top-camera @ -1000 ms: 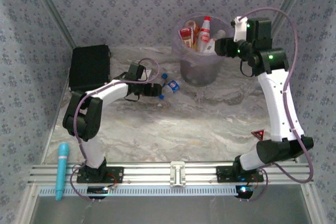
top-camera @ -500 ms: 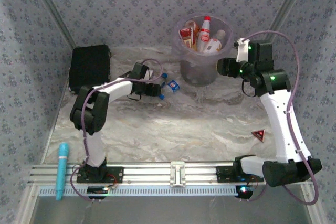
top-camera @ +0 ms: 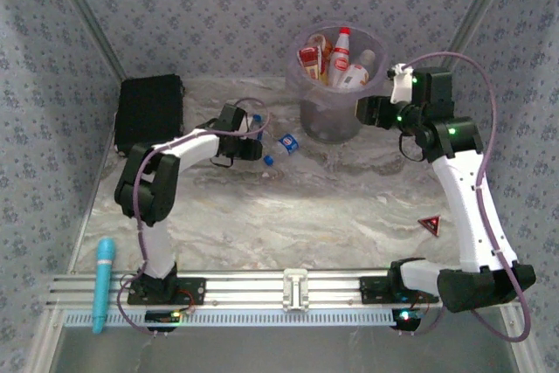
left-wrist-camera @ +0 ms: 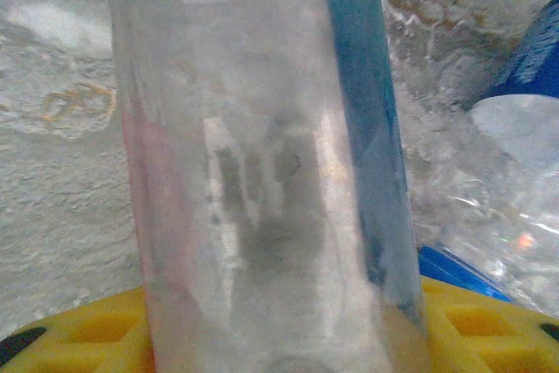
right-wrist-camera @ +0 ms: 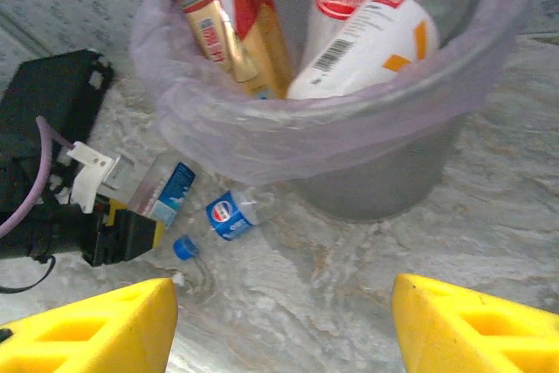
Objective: Put the plastic bottles in the bin
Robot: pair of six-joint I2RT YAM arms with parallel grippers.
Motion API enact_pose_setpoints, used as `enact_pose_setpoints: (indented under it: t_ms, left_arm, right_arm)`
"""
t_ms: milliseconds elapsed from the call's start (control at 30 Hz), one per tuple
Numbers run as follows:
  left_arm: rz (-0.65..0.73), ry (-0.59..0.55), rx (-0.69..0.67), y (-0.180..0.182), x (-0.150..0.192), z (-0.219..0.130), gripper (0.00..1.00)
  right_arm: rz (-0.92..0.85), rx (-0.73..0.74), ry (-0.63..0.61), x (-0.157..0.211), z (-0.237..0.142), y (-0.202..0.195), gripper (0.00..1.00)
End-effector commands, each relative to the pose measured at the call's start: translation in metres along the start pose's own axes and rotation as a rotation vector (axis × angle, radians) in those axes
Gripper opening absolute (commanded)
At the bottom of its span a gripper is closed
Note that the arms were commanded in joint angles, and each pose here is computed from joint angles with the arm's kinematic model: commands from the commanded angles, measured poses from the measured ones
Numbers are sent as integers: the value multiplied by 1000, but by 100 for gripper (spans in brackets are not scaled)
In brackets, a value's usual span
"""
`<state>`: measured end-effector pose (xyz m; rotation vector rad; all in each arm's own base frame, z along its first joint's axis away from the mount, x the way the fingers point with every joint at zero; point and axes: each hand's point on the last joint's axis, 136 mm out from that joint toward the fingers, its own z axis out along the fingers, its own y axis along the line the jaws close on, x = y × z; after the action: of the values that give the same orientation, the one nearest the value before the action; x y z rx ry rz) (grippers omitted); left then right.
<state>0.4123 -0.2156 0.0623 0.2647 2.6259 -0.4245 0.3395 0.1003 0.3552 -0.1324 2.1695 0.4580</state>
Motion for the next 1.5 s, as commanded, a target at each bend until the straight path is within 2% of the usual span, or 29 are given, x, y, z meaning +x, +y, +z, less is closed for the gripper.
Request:
enact_pose_setpoints:
  t_ms: [0, 233, 433, 600, 800, 1000, 1267, 1333, 1467]
  left_arm:
    - [22, -130, 10, -7, -33, -53, 54]
    - [17, -300, 201, -42, -40, -118, 51]
    - [58, -443, 469, -88, -34, -163, 46]
    - [103, -526, 546, -111, -32, -186, 46]
    - [139, -599, 573, -123, -35, -200, 46]
    - [191, -596, 566, -133, -32, -200, 47]
    - [210, -597, 548, -136, -31, -197, 48]
    - [207, -601, 541, -135, -32, -199, 52]
    - [207, -611, 532, -135, -34, -200, 71]
  right_arm:
    - [2, -132, -36, -9, 4, 34, 67]
    - [-22, -317, -27, -16, 41, 104, 68]
    - [12, -481, 23, -17, 75, 157, 83]
    - [51, -534, 88, -7, 105, 180, 96]
    - [79, -538, 168, 9, 137, 190, 96]
    - [110, -553, 195, 12, 155, 196, 88]
    - [103, -549, 218, 16, 166, 197, 62]
    - [95, -539, 211, 14, 164, 195, 59]
    - [82, -531, 190, 6, 157, 193, 52]
